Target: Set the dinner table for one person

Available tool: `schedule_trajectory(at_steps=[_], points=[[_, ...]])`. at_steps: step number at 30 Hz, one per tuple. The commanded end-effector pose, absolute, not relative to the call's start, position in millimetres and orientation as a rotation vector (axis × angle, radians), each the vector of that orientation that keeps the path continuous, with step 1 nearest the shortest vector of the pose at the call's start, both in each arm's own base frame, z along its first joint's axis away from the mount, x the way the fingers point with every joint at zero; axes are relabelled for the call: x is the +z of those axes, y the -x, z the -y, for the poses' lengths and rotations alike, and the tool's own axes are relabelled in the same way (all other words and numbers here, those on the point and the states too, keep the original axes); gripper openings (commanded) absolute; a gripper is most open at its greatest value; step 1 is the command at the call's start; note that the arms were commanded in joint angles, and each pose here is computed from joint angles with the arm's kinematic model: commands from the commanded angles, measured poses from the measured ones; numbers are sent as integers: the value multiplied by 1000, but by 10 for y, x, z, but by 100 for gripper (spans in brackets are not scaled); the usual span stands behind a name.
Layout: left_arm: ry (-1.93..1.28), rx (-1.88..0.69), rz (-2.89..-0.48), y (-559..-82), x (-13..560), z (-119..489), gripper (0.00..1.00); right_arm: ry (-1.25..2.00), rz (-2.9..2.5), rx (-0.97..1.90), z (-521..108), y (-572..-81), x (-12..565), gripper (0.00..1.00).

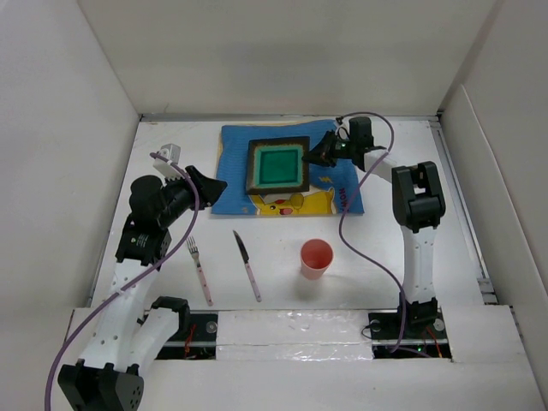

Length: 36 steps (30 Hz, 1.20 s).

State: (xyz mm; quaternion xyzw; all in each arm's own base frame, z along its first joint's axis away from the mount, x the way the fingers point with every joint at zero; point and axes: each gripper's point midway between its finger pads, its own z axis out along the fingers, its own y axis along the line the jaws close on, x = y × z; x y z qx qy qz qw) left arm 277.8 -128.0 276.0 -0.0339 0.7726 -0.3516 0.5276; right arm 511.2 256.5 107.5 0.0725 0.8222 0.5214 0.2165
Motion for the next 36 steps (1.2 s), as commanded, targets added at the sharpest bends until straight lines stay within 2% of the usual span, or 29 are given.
schedule_trajectory(at_steps=[1, 11, 12, 15, 16, 18, 19, 22, 26, 28, 29, 30, 31, 32, 33, 34, 35, 36], points=[[48, -848, -1777, -2807, 2970, 1291, 33, -27, -2087, 1565, -2631, -5210, 1793, 0], [77, -827, -1778, -2823, 2960, 1250, 34, -94, -2282, 1450, -2518, -5256, 1187, 0], [74, -831, -1771, -2814, 2976, 1254, 34, -95, -2283, 1429, -2460, -5286, 1181, 10], [79, -829, -1772, -2817, 2973, 1248, 34, -97, -2312, 1376, -2421, -5296, 1188, 28], [79, -826, -1772, -2819, 2972, 1245, 34, -98, -2327, 1349, -2353, -5295, 1180, 40], [77, -833, -1766, -2810, 2986, 1252, 34, -93, -2330, 1287, -2309, -5341, 1243, 49], [77, -835, -1763, -2805, 2991, 1252, 34, -77, -2363, 1244, -2269, -5304, 1205, 58], [82, -831, -1765, -2814, 2986, 1246, 34, -39, -2361, 1119, -2162, -5348, 1355, 70], [85, -828, -1752, -2799, 3012, 1236, 34, 0, -2323, 950, -1991, -5372, 1644, 73], [91, -817, -1752, -2800, 3016, 1218, 34, 43, -2243, 888, -1958, -5312, 2005, 68], [90, -818, -1752, -2796, 3013, 1220, 34, 14, -2258, 820, -1858, -5255, 1929, 59], [86, -820, -1742, -2783, 3037, 1220, 34, 46, -2235, 779, -1883, -5180, 2012, 27], [85, -820, -1741, -2780, 3041, 1220, 32, 75, -2150, 747, -1863, -5020, 2415, 10], [84, -819, -1740, -2779, 3045, 1219, 25, 59, -2194, 670, -1791, -4834, 2195, 0], [85, -819, -1743, -2781, 3037, 1220, 5, 108, -2178, 651, -1918, -4622, 2239, 0], [76, -827, -1746, -2774, 3030, 1235, 0, 136, -2046, 648, -1938, -4364, 2714, 0], [69, -833, -1746, -2769, 3027, 1246, 0, 115, -2094, 580, -1881, -4115, 2406, 0], [63, -840, -1742, -2760, 3039, 1257, 0, 116, -2060, 586, -1942, -3925, 2465, 0]])
